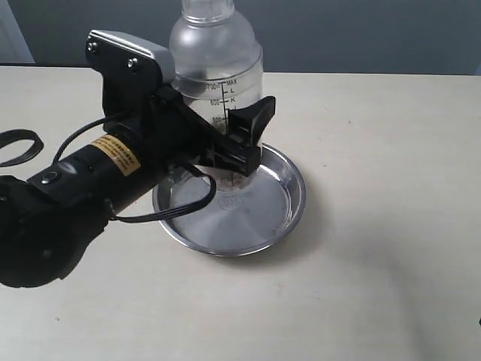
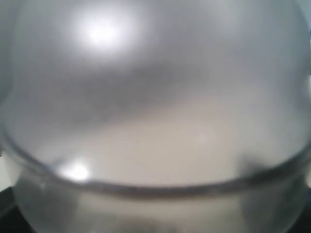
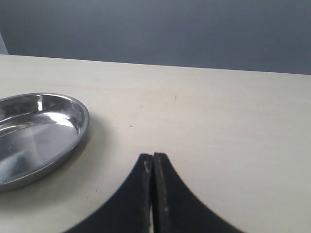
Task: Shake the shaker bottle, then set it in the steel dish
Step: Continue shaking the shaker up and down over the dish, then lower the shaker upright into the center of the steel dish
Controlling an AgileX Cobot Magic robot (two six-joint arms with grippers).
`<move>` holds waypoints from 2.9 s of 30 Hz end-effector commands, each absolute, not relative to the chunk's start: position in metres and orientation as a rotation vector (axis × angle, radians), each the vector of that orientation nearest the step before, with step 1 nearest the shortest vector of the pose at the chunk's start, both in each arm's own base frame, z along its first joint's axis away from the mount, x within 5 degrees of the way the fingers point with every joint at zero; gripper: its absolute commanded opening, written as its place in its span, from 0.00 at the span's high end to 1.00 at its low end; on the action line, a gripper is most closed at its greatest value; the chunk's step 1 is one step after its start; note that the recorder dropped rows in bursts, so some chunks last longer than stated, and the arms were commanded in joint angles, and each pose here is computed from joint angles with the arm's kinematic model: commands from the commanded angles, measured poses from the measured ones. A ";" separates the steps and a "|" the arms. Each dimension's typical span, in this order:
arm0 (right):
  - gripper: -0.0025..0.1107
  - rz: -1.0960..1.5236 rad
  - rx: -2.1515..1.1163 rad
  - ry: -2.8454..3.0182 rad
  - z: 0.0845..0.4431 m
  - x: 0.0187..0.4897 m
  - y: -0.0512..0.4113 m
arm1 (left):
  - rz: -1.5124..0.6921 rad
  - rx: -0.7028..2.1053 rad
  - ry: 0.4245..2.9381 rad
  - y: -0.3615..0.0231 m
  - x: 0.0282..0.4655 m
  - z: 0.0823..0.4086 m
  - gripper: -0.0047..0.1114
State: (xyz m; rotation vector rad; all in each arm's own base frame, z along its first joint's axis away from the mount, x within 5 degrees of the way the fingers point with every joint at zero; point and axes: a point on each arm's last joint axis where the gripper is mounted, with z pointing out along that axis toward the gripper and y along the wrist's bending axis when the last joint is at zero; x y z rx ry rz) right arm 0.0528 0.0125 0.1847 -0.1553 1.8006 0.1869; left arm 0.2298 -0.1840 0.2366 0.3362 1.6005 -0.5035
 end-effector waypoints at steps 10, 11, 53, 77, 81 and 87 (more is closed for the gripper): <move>0.98 0.186 -0.160 1.784 0.186 0.053 0.012 | -0.340 0.273 1.623 -0.190 0.256 0.165 0.96; 0.98 0.186 -0.160 1.784 0.186 0.053 0.012 | -0.326 0.263 1.642 -0.190 0.257 0.159 0.96; 0.98 0.186 -0.160 1.784 0.186 0.053 0.012 | -0.370 0.362 1.634 -0.205 0.278 0.108 0.19; 0.98 0.186 -0.160 1.784 0.186 0.053 0.012 | -0.368 0.284 1.588 -0.201 0.280 0.130 0.19; 0.98 0.186 -0.160 1.784 0.186 0.053 0.012 | -0.321 0.297 1.562 -0.199 0.281 0.138 0.19; 0.98 0.186 -0.160 1.784 0.186 0.053 0.012 | -0.312 0.304 1.536 -0.199 0.280 0.147 0.19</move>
